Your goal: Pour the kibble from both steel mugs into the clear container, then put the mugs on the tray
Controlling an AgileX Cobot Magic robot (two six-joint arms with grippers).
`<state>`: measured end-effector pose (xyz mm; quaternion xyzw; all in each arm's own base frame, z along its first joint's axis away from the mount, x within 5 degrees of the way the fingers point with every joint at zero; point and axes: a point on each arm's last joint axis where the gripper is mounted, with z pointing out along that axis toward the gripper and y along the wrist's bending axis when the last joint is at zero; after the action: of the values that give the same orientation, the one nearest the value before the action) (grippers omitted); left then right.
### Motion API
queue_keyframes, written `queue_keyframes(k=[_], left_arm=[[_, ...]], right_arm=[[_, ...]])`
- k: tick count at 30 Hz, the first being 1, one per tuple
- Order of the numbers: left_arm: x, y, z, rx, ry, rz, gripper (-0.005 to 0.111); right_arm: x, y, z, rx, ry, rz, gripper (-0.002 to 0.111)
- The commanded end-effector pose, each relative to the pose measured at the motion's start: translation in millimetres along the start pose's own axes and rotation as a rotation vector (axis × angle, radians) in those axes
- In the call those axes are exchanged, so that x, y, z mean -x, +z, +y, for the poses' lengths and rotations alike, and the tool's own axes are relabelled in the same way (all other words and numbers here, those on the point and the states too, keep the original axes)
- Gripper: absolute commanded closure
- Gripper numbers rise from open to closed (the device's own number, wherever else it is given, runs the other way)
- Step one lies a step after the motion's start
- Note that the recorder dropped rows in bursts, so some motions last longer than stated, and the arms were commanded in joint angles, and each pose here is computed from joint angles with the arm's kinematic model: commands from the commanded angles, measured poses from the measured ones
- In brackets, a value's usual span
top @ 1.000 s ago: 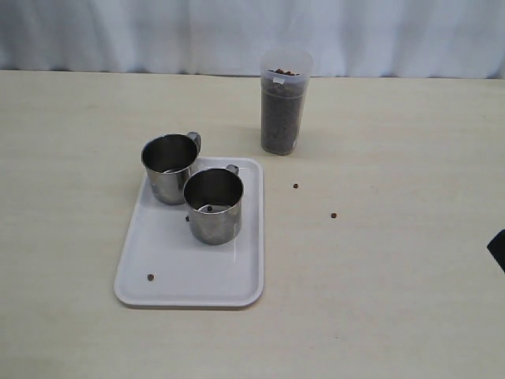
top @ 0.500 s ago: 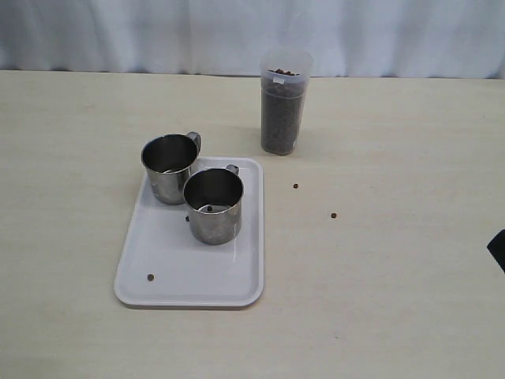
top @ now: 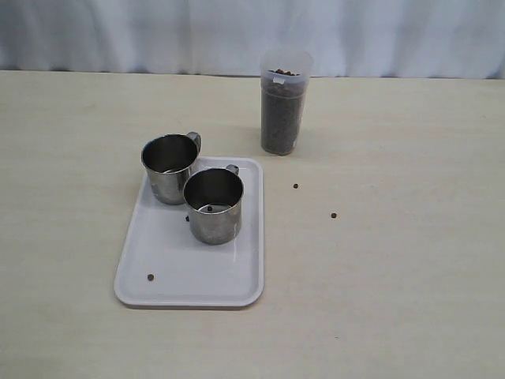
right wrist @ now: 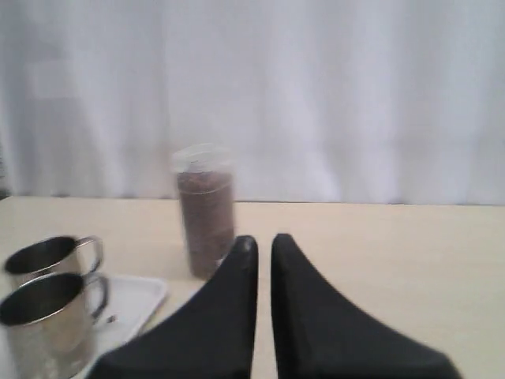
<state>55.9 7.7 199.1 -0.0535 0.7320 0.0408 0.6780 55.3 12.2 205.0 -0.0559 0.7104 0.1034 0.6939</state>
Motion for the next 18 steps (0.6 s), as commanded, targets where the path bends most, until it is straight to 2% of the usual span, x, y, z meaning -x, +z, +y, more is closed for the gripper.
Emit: queue_keyframes(k=[1,7,18], left_arm=[[0.4,-0.1,-0.3,-0.005,0.004,-0.014,0.107],[0.4,-0.1,-0.3,-0.005,0.004,-0.014,0.107],[0.4,-0.1,-0.3,-0.005,0.004,-0.014,0.107]], right_arm=[[-0.8,-1.9,-13.2,-0.237,0.036,-0.015,0.103],[-1.0,-1.0,-9.5,-0.169,0.035,-0.009,0.103],[-1.0,-1.0,-9.3,-0.166,0.035,-0.009,0.103]])
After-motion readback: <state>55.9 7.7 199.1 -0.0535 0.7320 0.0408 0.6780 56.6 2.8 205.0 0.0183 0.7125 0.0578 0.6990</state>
